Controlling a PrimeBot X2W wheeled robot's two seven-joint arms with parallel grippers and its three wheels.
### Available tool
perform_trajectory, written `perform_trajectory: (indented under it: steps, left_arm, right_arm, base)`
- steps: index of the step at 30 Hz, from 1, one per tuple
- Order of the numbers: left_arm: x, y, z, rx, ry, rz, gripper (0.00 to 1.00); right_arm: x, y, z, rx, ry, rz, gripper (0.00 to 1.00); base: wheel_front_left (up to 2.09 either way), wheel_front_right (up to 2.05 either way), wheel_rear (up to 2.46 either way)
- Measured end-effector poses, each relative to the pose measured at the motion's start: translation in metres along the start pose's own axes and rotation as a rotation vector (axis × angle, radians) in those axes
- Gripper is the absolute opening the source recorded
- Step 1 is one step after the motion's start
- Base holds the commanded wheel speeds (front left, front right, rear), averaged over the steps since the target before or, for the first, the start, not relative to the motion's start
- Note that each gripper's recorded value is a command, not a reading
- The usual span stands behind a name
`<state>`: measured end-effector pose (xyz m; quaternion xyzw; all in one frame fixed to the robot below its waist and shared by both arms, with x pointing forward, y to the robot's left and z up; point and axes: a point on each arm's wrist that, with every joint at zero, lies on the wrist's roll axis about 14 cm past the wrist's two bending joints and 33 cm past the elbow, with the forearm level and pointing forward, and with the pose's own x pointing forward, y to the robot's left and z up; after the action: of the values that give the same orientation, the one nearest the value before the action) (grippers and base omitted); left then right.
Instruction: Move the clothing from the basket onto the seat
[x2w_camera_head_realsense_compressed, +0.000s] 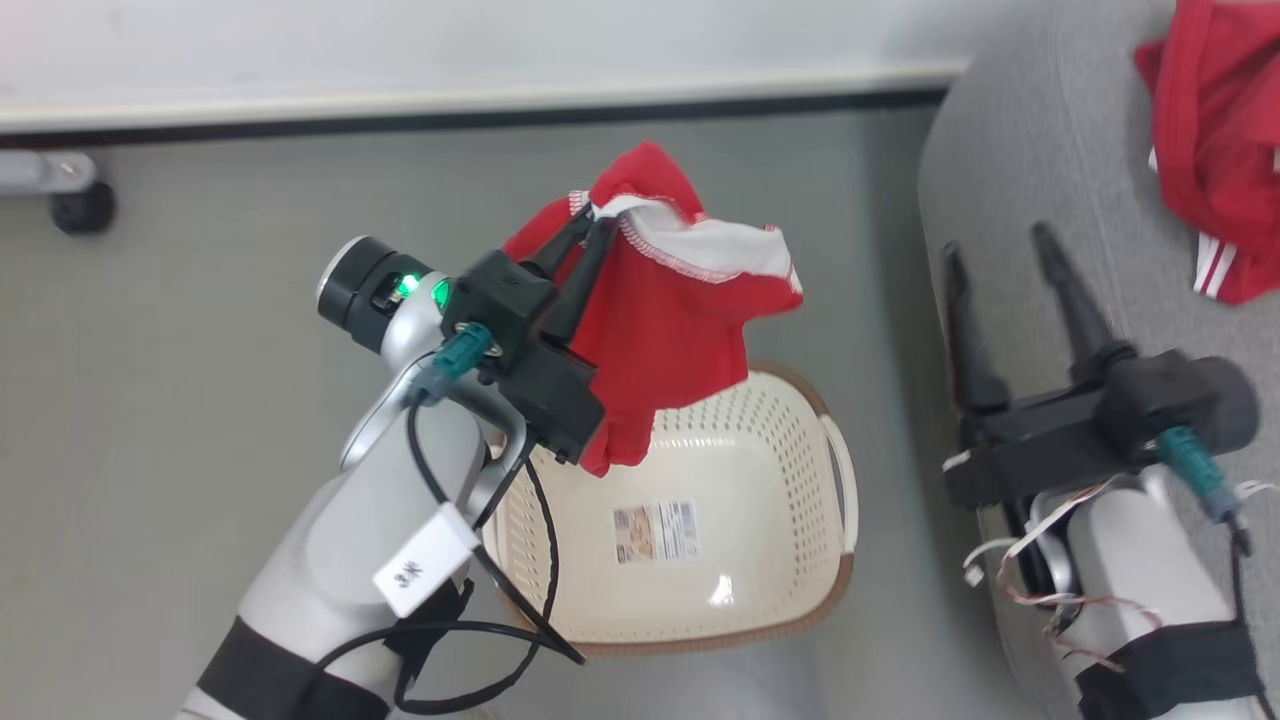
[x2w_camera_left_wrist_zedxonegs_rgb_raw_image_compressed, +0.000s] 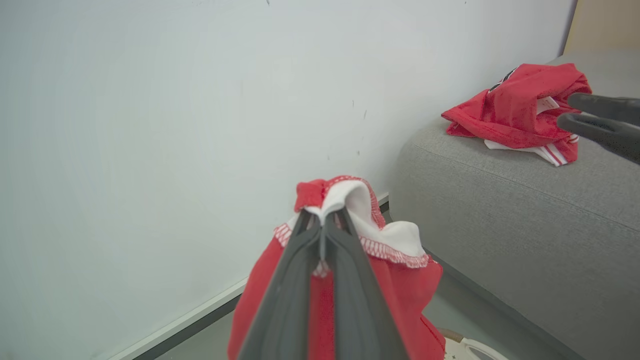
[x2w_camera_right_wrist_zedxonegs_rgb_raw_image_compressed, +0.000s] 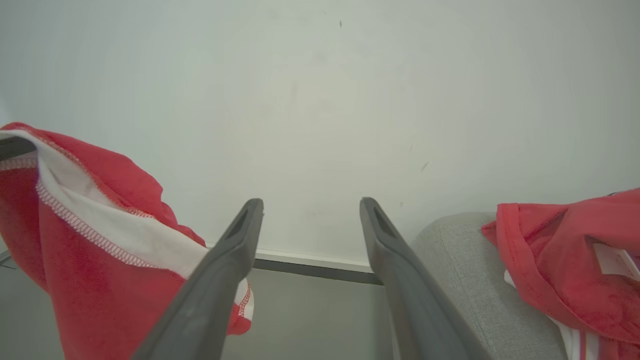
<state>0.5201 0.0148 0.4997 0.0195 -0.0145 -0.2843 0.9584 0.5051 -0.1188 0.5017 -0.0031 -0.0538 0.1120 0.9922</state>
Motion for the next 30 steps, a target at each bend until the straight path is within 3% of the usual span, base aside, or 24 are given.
perform_trajectory:
  steps: [13,30]
  left_arm:
    - [-0.043,0.021,0.072,0.044,-0.120,0.087,0.00]
    - [-0.095,-0.018,0.114,0.072,-0.177,0.060,0.00]
  right_arm:
    - [-0.019,0.065,0.031,-0.039,-0.019,0.222,1.00]
    - [-0.078,0.138,0.049,-0.098,-0.017,0.431,1.00]
  base:
    - [0.00,0.00,0.00]
    - [0.00,0.00,0.00]
